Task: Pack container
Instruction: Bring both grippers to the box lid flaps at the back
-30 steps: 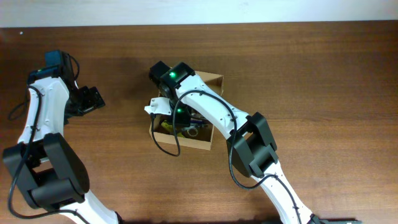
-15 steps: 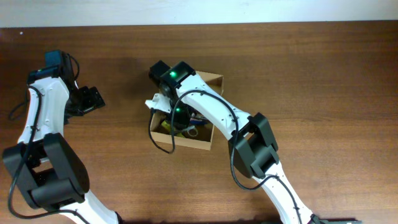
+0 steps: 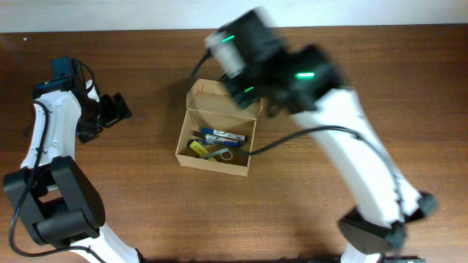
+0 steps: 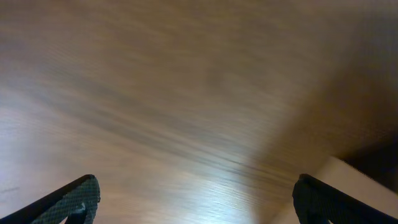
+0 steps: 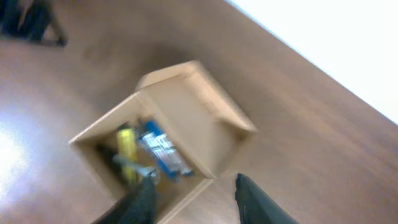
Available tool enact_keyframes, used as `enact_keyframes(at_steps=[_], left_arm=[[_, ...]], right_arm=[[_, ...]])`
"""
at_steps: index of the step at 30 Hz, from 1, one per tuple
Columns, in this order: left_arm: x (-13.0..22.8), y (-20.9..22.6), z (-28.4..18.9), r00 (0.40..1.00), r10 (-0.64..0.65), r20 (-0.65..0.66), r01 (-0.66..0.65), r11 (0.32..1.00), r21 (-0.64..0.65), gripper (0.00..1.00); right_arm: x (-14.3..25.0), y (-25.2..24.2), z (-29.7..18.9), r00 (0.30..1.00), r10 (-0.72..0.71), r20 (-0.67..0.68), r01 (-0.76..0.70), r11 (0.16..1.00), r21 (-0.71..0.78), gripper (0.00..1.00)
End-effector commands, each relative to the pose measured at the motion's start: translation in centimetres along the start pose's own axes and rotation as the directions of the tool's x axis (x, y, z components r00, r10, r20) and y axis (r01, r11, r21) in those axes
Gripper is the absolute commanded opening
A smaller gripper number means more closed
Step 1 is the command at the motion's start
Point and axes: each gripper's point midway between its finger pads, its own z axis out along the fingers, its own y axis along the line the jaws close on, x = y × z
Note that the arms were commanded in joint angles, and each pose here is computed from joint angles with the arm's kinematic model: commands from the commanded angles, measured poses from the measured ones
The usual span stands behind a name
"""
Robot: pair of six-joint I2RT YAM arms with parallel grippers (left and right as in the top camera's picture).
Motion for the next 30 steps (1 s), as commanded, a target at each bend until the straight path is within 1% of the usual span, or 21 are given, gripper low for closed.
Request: enact_keyframes(at_steps=[1,3,4,5,6,7,8,10,11,12,14,18,22,26,30], left_arm=[[1.0,-4.7,-0.7,0.998,0.014,-0.059,0.002,0.962,0.272,1.00],[1.3,-5.7,-1.0,0.997,0.021,-0.071,0.004,0.944,0.331,1.00],[1.5,-6.2,-1.2,0.996,0.025,-0.080,0.005,0.935,0.354,0.99],[1.6,-6.6,-1.3,0.996,0.030,-0.084,0.004,0.928,0.372,0.90],[1.7,-7.0,-1.3,0.996,0.038,-0.083,-0.004,0.926,0.378,0.76],[1.8,-7.2,-1.2,0.996,0.046,-0.082,-0.012,0.926,0.377,0.59],[1.8,-7.5,-1.2,0.995,0.060,-0.078,-0.026,0.925,0.379,0.48],[2.1,-8.2,-1.0,0.993,0.088,-0.073,-0.054,0.922,0.383,0.16],[2.3,-8.6,-1.0,0.992,0.108,-0.070,-0.073,0.920,0.386,0.06],[2.5,-9.1,-0.9,0.990,0.126,-0.067,-0.090,0.917,0.389,0.02],[2.9,-10.0,-0.7,0.983,0.172,-0.059,-0.135,0.910,0.391,0.02],[3.8,-11.0,-0.2,0.973,0.224,-0.058,-0.188,0.913,0.361,0.02],[4.3,-11.5,0.1,0.967,0.247,-0.059,-0.213,0.915,0.341,0.02],[4.3,-11.5,0.1,0.966,0.250,-0.058,-0.217,0.917,0.335,0.02],[4.3,-11.5,0.1,0.967,0.250,-0.058,-0.217,0.918,0.332,0.02]], right_arm=[[1.3,-5.5,0.9,0.970,0.240,-0.030,-0.237,0.968,0.078,0.17],[2.5,-8.1,1.6,0.940,0.335,-0.066,-0.332,0.941,0.063,0.05],[3.1,-9.0,1.9,0.927,0.366,-0.085,-0.363,0.930,0.051,0.04],[3.8,-10.0,2.5,0.905,0.412,-0.109,-0.410,0.911,0.042,0.04],[4.5,-11.0,3.1,0.883,0.449,-0.133,-0.449,0.893,0.032,0.04],[5.2,-11.8,3.8,0.863,0.480,-0.160,-0.483,0.875,0.022,0.04],[5.9,-12.4,4.5,0.846,0.502,-0.183,-0.508,0.861,0.014,0.04],[7.6,-13.6,6.1,0.804,0.543,-0.242,-0.557,0.830,0.010,0.04],[8.4,-14.1,6.9,0.788,0.555,-0.266,-0.571,0.820,0.020,0.04],[9.5,-14.5,8.0,0.767,0.567,-0.300,-0.585,0.810,0.036,0.04],[11.6,-14.6,10.4,0.724,0.581,-0.371,-0.607,0.793,0.056,0.04],[14.7,-12.3,15.1,0.639,0.576,-0.509,-0.670,0.742,-0.001,0.04],[16.7,-9.9,19.1,0.585,0.562,-0.584,-0.712,0.701,-0.038,0.04],[17.3,-6.5,22.1,0.571,0.531,-0.626,-0.744,0.658,-0.121,0.04],[16.4,-4.2,23.6,0.607,0.496,-0.621,-0.736,0.645,-0.204,0.04]])
